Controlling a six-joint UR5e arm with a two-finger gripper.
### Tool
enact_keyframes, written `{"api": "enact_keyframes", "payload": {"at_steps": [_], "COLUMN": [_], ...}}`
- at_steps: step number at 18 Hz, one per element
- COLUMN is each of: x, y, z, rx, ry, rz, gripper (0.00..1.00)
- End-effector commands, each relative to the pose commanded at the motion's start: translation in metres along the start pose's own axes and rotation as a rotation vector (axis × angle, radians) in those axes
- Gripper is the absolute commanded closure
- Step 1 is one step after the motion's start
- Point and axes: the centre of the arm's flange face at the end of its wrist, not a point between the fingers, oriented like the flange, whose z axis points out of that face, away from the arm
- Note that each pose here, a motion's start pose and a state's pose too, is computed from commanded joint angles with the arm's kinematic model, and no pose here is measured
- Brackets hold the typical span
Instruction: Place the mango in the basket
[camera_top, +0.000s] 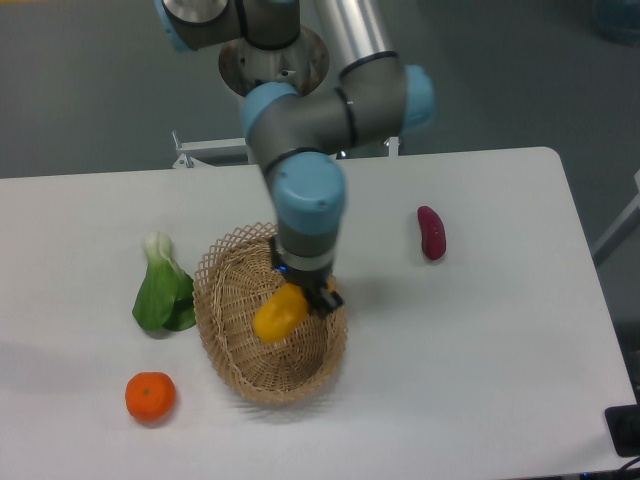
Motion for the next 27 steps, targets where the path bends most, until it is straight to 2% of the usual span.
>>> {"api": "enact_keyframes", "payload": {"at_steps": [1, 2, 4, 9, 12, 15, 19, 23, 25, 27], "x": [0.001, 0.003, 0.005, 0.002, -0.013, -0.054, -0.102, -0.152, -0.178, -0.195], "y": [-0.002, -0.005, -0.005, -0.004, 0.006, 0.044, 0.072, 0.105, 0.141, 0.158], "z": [0.002, 0.002, 0.006, 0.002, -0.015, -0.041, -0.074, -0.074, -0.072, -0.075], "rx": [-0.003, 0.002, 0.004, 0.002, 0.01, 0.028, 0.072, 0.071, 0.066, 0.065], "ry": [0.004, 0.003, 0.014, 0.004, -0.033, -0.086, -0.153, -0.165, -0.163, -0.158], "rz": [0.005, 0.008, 0.01, 0.008, -0.015, -0.067, -0.082, -0.142, -0.195, -0.219], "gripper": [0.54, 0.46, 0.01, 0.0, 0.0, 0.0, 0.0, 0.0, 0.0, 0.0]}}
